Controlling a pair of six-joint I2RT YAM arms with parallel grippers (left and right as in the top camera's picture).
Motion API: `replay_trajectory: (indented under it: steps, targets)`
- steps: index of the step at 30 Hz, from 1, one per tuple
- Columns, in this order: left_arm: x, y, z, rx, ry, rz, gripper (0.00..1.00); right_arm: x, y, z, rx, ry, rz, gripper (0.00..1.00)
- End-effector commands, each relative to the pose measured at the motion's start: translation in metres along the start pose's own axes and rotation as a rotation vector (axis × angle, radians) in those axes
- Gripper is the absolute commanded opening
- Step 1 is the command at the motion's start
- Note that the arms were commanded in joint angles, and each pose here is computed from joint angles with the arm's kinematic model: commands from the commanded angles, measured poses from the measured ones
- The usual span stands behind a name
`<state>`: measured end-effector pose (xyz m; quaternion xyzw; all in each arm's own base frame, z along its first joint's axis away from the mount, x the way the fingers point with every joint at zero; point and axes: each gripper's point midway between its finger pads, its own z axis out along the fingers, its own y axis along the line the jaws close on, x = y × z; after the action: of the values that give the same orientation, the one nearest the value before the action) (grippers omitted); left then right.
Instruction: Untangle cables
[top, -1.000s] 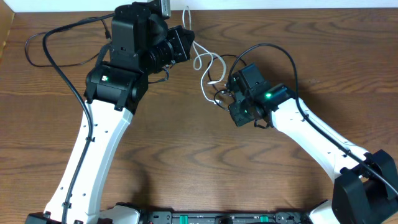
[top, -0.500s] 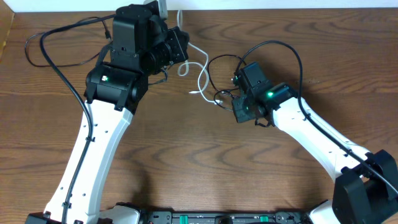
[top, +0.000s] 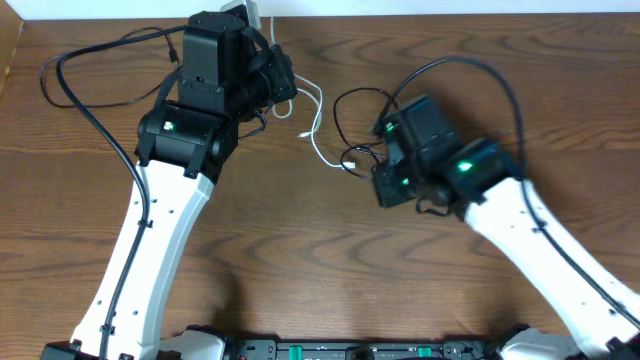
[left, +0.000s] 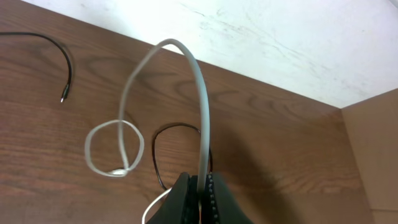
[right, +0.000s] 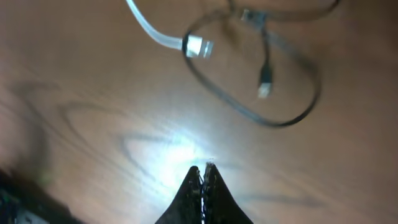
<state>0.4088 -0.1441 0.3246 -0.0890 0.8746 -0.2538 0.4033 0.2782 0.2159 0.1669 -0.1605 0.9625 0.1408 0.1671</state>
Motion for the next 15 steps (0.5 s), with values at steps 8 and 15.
replay_trajectory:
  steps: [8, 15]
  targets:
    - [0.000, -0.001, -0.003, -0.001, 0.001, 0.013, 0.08, 0.032, -0.035, 0.092, 0.234, 0.105, 0.173, 0.01]
    - [0.002, -0.005, -0.003, 0.024, 0.015, 0.014, 0.07, -0.006, -0.053, 0.114, 0.305, -0.054, 0.208, 0.01]
